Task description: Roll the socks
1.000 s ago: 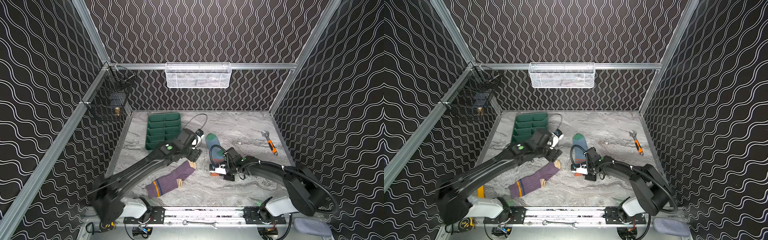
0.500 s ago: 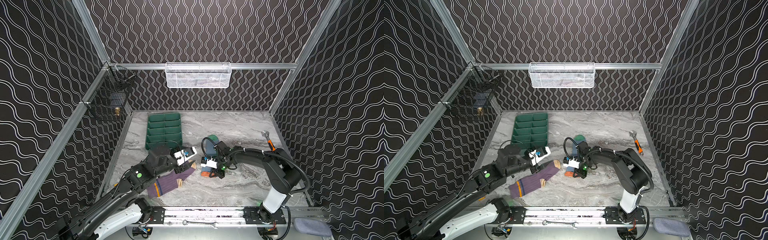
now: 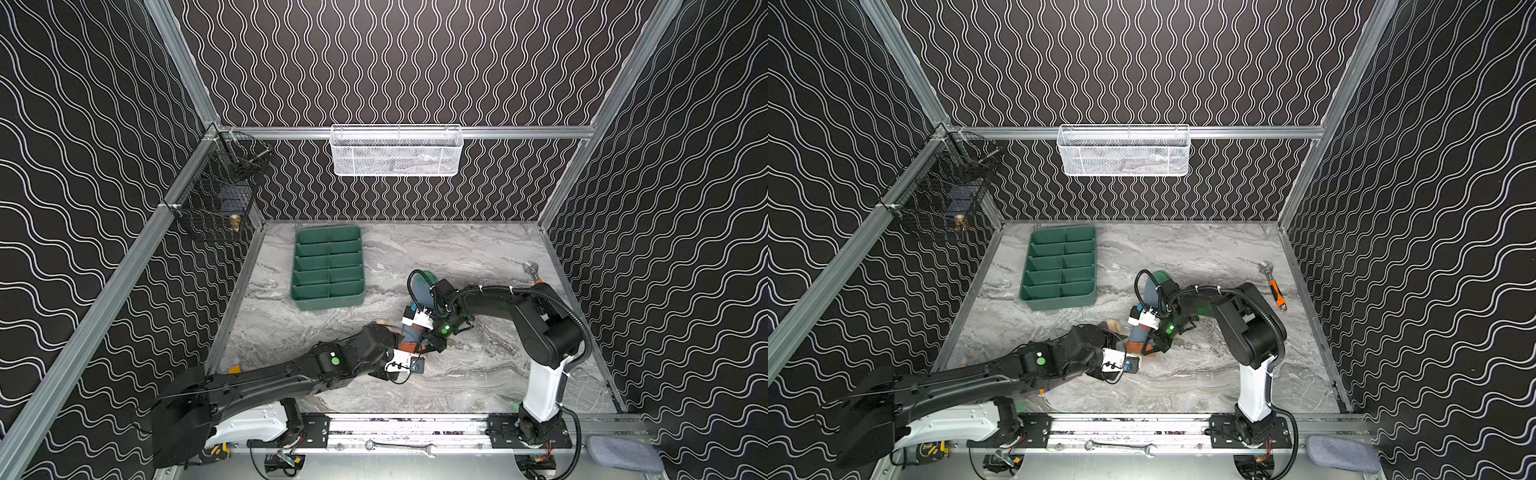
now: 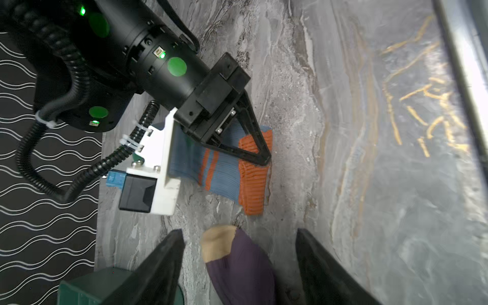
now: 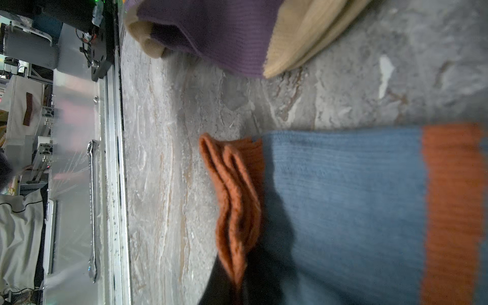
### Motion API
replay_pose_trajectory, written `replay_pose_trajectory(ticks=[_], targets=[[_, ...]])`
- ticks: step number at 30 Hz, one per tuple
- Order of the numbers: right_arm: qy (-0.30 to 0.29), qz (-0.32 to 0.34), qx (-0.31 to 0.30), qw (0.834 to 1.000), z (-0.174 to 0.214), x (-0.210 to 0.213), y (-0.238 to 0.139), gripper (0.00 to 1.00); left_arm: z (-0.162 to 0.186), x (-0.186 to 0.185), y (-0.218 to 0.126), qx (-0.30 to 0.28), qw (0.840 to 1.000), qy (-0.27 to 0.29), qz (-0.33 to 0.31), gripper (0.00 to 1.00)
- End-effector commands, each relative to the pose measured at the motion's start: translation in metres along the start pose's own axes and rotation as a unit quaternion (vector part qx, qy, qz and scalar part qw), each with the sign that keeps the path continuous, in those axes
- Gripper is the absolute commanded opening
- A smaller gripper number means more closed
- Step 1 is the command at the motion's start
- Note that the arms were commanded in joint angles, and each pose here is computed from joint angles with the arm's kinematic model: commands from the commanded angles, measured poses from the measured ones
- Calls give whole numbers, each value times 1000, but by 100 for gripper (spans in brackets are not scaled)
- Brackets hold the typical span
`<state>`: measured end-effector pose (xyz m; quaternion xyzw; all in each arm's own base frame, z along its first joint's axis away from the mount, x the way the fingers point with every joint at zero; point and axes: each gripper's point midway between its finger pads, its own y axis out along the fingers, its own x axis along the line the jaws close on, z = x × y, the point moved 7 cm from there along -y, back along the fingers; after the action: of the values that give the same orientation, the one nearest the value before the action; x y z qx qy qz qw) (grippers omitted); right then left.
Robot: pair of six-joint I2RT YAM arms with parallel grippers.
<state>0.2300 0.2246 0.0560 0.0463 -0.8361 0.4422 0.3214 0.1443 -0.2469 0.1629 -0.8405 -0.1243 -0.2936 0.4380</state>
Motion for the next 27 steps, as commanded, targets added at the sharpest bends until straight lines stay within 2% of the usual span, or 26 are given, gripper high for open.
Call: replay_pose_trajectory(ticks=[1, 7, 18, 27], targets=[[22, 138, 119, 983, 41, -31, -1, 0, -1, 5, 11, 6, 999, 7, -31, 69], [19, 136, 108, 985, 38, -29, -3, 0, 6, -14, 38, 33, 999, 25, -20, 64], [17, 141, 102, 985, 38, -28, -4, 0, 11, -23, 73, 68, 997, 5, -17, 50], [14, 135, 94, 986, 37, -25, -6, 0, 18, -29, 93, 94, 995, -1, -22, 48]])
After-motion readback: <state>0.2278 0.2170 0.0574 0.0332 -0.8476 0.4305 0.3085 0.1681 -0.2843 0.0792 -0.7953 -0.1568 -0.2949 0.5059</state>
